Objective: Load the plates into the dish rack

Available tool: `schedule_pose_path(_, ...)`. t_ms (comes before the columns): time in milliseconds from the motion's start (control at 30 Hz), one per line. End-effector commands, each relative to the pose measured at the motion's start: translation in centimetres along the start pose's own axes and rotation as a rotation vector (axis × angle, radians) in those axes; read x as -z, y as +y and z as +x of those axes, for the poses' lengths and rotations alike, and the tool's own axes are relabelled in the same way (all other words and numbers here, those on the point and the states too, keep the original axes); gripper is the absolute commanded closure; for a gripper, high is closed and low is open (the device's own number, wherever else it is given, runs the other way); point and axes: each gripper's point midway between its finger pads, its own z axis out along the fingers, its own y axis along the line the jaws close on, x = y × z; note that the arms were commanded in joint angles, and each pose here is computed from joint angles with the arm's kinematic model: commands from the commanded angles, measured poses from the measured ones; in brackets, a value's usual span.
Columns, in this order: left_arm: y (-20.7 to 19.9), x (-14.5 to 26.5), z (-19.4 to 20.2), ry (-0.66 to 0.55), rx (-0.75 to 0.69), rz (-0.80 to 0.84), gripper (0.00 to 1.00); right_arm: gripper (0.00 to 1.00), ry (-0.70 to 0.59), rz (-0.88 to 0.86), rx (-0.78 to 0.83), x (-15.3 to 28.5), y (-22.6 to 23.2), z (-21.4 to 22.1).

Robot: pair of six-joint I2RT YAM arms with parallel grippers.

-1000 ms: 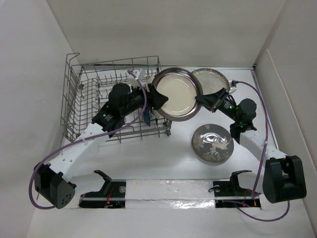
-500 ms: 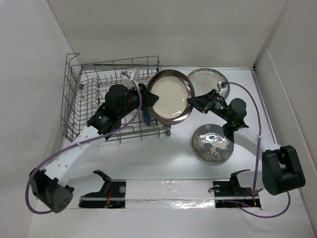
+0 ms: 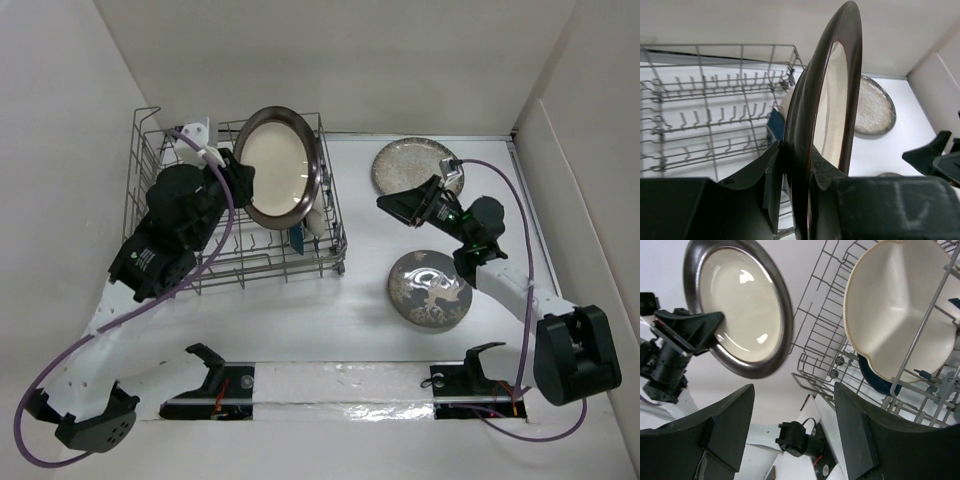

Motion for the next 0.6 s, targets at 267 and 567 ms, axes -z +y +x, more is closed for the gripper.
schedule_pose_path(267, 6.2, 2.4, -6.7, -0.148, -0.07, -0.405, 1.0, 0.29, -0.047, 0.125, 0.206, 1.9, -0.5, -1.6)
schedule_pose_path(567, 8.1, -1.7, -1.4, -0.016, -0.163, -0.546, 1.0, 0.3, -0.096, 0.228, 0.319, 3.3, -1.0, -2.4)
